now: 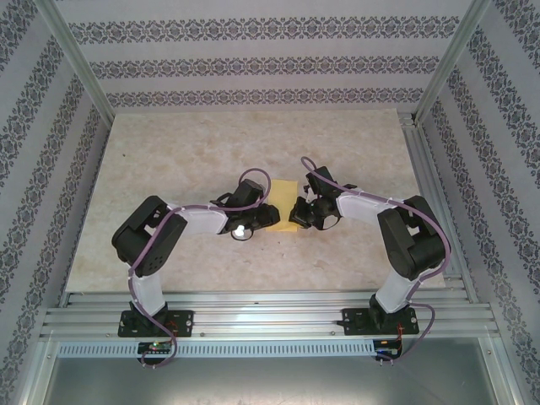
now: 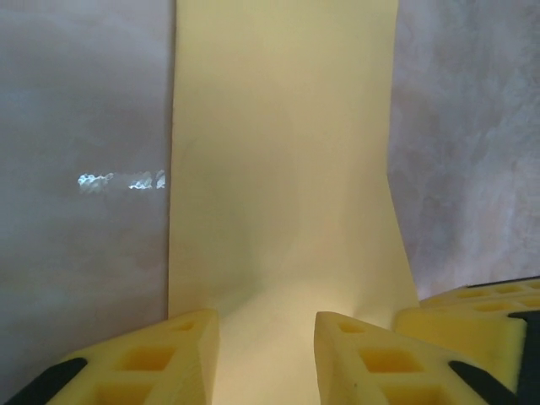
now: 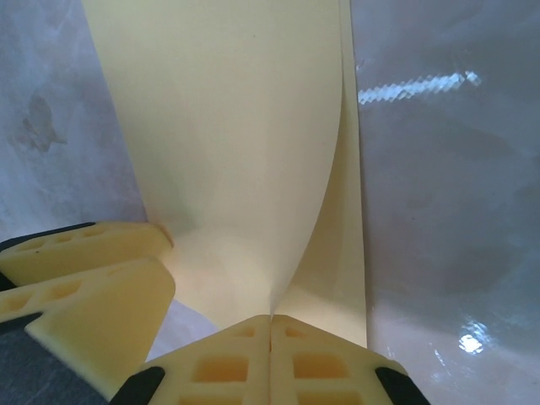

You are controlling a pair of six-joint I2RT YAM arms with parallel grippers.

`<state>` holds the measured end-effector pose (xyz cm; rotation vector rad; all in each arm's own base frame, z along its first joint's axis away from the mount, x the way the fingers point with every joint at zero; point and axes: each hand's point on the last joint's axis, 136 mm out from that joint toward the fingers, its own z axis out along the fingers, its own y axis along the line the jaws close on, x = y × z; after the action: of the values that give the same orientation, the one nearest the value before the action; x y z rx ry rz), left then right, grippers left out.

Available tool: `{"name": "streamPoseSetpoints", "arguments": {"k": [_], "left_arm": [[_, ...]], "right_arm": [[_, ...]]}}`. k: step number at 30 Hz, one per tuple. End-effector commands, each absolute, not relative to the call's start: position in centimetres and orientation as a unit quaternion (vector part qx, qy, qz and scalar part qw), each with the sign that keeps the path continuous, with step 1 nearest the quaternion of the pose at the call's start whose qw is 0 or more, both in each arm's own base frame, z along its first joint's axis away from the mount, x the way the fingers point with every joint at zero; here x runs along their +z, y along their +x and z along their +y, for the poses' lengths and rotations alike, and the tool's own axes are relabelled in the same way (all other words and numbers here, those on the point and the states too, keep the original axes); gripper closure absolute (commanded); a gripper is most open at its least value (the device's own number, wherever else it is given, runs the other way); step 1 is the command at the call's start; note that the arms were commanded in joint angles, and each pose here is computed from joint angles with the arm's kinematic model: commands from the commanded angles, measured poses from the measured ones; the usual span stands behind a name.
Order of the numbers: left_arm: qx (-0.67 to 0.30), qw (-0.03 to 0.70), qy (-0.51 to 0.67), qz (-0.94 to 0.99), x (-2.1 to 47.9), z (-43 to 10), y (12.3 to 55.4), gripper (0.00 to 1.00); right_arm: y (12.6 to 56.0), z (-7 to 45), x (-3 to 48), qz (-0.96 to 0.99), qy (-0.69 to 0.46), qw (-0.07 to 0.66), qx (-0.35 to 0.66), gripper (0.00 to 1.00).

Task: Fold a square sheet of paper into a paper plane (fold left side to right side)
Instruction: Fold the triangle a second time at the center of the table.

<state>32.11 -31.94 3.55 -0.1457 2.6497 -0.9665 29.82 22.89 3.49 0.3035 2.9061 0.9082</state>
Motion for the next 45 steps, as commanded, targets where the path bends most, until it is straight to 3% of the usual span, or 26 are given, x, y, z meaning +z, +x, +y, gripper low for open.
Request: {"name": "streamPoseSetpoints", "arguments": {"k": [1, 8, 15, 22, 29, 40, 45], "left_arm": [[-0.338, 0.207, -0.01, 0.918, 7.2, -31.3, 32.7, 0.59], [-0.309, 0.28, 0.109, 0.902, 11.3, -29.8, 31.6, 0.54], [-0.315, 0.31, 0.232, 0.866, 11.6, -30.2, 29.0, 0.44], [-0.291, 0.322, 0.316, 0.844, 10.6, -32.3, 27.4, 0.44], [-0.277, 0.325, 0.348, 0.834, 8.9, -33.7, 27.4, 0.46], [-0.25, 0.308, 0.394, 0.829, 5.9, -36.3, 27.3, 0.47], [-0.238, 0.309, 0.395, 0.832, 5.3, -36.6, 28.0, 0.52]], "right_arm": [[29.6, 23.5, 3.8, 0.949, 0.094, 0.037, 0.3, 0.95], [29.9, 23.6, 4.1, 0.947, 0.095, 0.04, 0.303, 0.94], [29.9, 23.6, 4.1, 0.945, 0.105, 0.028, 0.308, 0.93], [29.7, 23.3, 4.3, 0.94, 0.123, 0.008, 0.317, 0.9], [29.6, 23.5, 4.2, 0.937, 0.128, -0.005, 0.324, 0.96], [29.7, 23.6, 4.4, 0.936, 0.138, -0.013, 0.325, 0.96], [29.8, 23.7, 4.5, 0.935, 0.138, -0.014, 0.325, 0.96]]}}
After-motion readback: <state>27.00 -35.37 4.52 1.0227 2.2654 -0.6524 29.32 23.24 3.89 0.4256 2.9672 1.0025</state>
